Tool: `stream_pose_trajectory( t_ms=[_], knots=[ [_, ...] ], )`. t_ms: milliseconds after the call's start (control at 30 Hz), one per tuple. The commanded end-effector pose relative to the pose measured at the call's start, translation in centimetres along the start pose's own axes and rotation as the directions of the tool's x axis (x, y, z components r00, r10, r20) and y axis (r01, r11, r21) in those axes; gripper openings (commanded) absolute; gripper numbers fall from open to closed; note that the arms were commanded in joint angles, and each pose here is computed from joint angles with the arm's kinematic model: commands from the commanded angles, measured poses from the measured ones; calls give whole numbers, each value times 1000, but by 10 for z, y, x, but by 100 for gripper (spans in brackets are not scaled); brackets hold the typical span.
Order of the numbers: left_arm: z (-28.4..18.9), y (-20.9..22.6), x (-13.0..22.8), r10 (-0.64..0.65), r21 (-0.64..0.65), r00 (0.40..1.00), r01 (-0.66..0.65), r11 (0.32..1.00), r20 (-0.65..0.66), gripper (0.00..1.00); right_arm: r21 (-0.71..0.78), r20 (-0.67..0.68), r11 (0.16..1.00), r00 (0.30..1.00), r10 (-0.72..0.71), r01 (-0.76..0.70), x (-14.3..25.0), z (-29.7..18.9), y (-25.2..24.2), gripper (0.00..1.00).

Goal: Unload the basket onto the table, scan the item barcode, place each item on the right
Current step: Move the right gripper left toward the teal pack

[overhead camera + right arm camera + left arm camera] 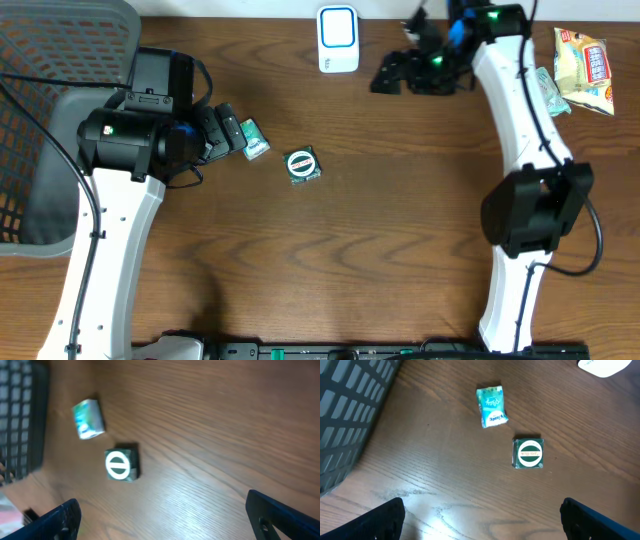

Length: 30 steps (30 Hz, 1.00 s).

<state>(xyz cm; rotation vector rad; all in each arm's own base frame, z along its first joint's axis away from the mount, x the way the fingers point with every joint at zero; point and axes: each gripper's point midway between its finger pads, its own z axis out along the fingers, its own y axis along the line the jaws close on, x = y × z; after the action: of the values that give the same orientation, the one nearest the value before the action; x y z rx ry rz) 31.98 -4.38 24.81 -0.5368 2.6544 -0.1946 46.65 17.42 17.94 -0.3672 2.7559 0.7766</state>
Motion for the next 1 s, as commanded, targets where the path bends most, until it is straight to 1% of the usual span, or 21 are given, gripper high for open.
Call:
stream_pose_trajectory(
  t_ms=[0,200,233,467,567,633,733,833,967],
  knots=[
    [-4,1,-3,4,-4,1000,-4,1000,14,98,82,-17,987,990,-139,140,4,10,27,99],
    [-4,1,-2,4,-5,1000,-4,1000,14,98,62,-76,974,974,-211,216,18,40,62,99],
    [-4,1,-3,4,-4,1000,-4,1000,14,98,51,-81,969,968,-236,240,21,45,73,99],
    [-4,1,-3,4,-4,1000,-4,1000,14,98,11,-29,940,940,-340,341,18,65,122,99],
    [-4,1,-3,4,-4,1000,-4,1000,14,98,37,8,952,952,-304,304,11,72,128,99],
    [-4,1,-3,4,-4,1000,-4,1000,14,98,75,46,968,969,-244,241,2,77,125,99],
    [-4,1,-3,4,-4,1000,-4,1000,14,98,70,95,983,980,-175,169,-8,84,123,99],
    [-4,1,-3,4,-4,1000,-4,1000,14,98,59,130,988,980,-151,145,-14,94,121,99],
    [-4,1,-3,4,-4,1000,-4,1000,14,98,32,133,986,978,-164,161,-9,109,124,99]
  ],
)
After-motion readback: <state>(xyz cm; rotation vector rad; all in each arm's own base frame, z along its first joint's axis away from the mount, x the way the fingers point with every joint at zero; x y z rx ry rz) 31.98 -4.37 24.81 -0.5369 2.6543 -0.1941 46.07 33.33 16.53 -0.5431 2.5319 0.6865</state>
